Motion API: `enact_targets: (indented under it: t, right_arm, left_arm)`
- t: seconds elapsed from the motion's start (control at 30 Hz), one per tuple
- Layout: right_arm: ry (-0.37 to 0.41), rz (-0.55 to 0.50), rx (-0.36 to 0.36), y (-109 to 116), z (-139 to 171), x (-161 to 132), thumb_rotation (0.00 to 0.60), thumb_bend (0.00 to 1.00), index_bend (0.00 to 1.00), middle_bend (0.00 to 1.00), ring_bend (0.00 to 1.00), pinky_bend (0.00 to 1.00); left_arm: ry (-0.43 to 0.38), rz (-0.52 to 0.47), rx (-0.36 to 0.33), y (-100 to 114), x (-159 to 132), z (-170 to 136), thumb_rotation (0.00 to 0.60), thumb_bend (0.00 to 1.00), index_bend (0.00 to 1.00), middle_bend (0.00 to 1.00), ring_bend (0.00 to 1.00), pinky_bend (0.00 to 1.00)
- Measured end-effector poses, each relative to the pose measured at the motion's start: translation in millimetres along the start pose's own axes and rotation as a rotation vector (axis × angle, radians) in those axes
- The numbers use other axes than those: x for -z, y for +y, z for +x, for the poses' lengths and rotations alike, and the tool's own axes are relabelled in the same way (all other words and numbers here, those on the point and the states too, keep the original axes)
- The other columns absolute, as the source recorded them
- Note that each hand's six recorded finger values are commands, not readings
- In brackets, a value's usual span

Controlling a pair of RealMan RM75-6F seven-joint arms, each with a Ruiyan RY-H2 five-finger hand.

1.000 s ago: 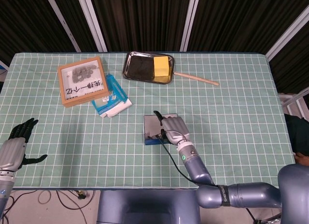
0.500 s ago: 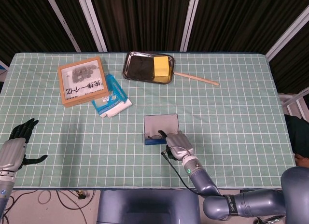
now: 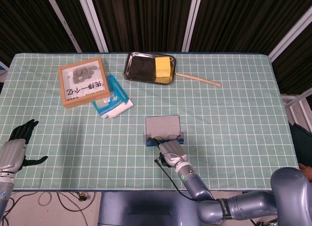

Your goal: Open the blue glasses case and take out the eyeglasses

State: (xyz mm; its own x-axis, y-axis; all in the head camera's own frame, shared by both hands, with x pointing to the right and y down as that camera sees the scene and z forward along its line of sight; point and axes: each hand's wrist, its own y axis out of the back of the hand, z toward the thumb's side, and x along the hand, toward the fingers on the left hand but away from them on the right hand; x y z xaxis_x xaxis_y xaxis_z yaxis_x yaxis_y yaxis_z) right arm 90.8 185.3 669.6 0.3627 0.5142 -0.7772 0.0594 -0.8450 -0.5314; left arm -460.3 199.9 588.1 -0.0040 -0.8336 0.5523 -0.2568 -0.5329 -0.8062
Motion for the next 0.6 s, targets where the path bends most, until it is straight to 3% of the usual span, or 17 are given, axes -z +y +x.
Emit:
enact_targets:
  t: [0.27, 0.6]
  right_arm:
    - [-0.013, -0.007, 0.011, 0.3, -6.6, -0.1, 0.600, 0.85, 0.11, 0.98, 1.00, 1.00]
    - [-0.015, 0.002, -0.025, -8.7, -7.6, -0.5, 0.600, 0.85, 0.13, 0.98, 1.00, 1.00]
  left_arm:
    - [0.000, 0.000, 0.000, 0.1, -0.3, -0.3, 0.600, 0.00, 0.00, 0.00, 0.00, 0.00]
    - [0.000, -0.001, 0.002, -0.3, -0.3, 0.0, 0.600, 0.00, 0.00, 0.00, 0.00, 0.00]
